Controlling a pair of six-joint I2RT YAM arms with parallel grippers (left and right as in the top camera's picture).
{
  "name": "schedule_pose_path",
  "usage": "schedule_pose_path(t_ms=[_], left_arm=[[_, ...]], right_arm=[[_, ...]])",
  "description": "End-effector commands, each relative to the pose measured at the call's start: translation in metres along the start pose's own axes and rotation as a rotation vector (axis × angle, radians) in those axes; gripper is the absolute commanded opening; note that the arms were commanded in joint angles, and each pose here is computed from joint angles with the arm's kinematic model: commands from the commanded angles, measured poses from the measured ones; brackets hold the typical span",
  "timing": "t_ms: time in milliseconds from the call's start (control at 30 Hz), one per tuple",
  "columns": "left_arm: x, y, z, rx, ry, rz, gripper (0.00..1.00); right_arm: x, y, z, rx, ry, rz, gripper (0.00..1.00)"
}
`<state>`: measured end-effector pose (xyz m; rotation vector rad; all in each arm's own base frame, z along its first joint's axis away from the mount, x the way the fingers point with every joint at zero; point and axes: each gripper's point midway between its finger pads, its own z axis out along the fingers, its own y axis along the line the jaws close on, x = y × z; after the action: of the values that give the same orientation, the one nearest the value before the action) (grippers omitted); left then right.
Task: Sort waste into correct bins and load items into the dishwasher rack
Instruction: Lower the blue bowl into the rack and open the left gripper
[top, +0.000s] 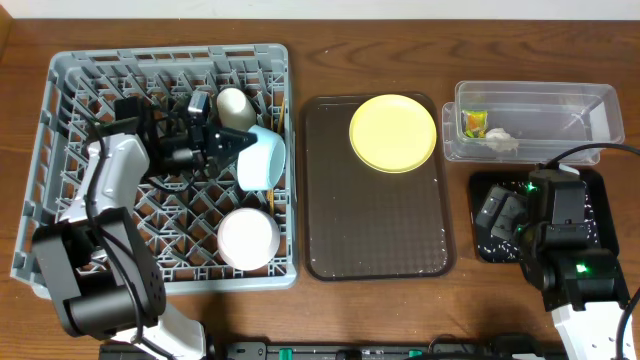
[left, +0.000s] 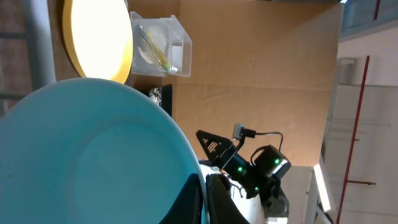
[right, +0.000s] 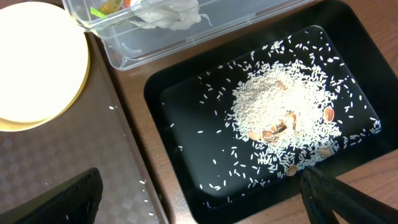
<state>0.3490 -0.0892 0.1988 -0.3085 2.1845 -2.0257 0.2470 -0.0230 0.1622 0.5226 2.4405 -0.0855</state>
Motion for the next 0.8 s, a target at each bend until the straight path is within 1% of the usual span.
schedule_pose_path(t_ms=[0, 267, 367, 500, 767], left_arm=[[-0.001, -0.002, 0.000, 0.025, 0.001, -0.059, 0.06], [0.000, -0.002, 0.003, 0.024, 0.011, -0.062, 0.06], [-0.003, -0.002, 0.003, 0.024, 0.010, -0.101, 0.07], [-0.011, -0.004, 0.003, 0.025, 0.005, -0.191, 0.06], [-0.011, -0.004, 0.009, 0.016, 0.019, -0.174, 0.07]], right_arm=[[-0.003, -0.003, -0.001, 0.014, -0.009, -0.004, 0.99], [-0.003, -0.003, -0.001, 0.013, -0.009, -0.004, 0.99], [-0.003, -0.003, -0.001, 0.014, -0.009, -0.004, 0.99], [-0.003, -0.003, -0.001, 0.013, -0.009, -0.004, 0.99], [-0.003, -0.003, -0.001, 0.014, -0.009, -0.004, 0.99]])
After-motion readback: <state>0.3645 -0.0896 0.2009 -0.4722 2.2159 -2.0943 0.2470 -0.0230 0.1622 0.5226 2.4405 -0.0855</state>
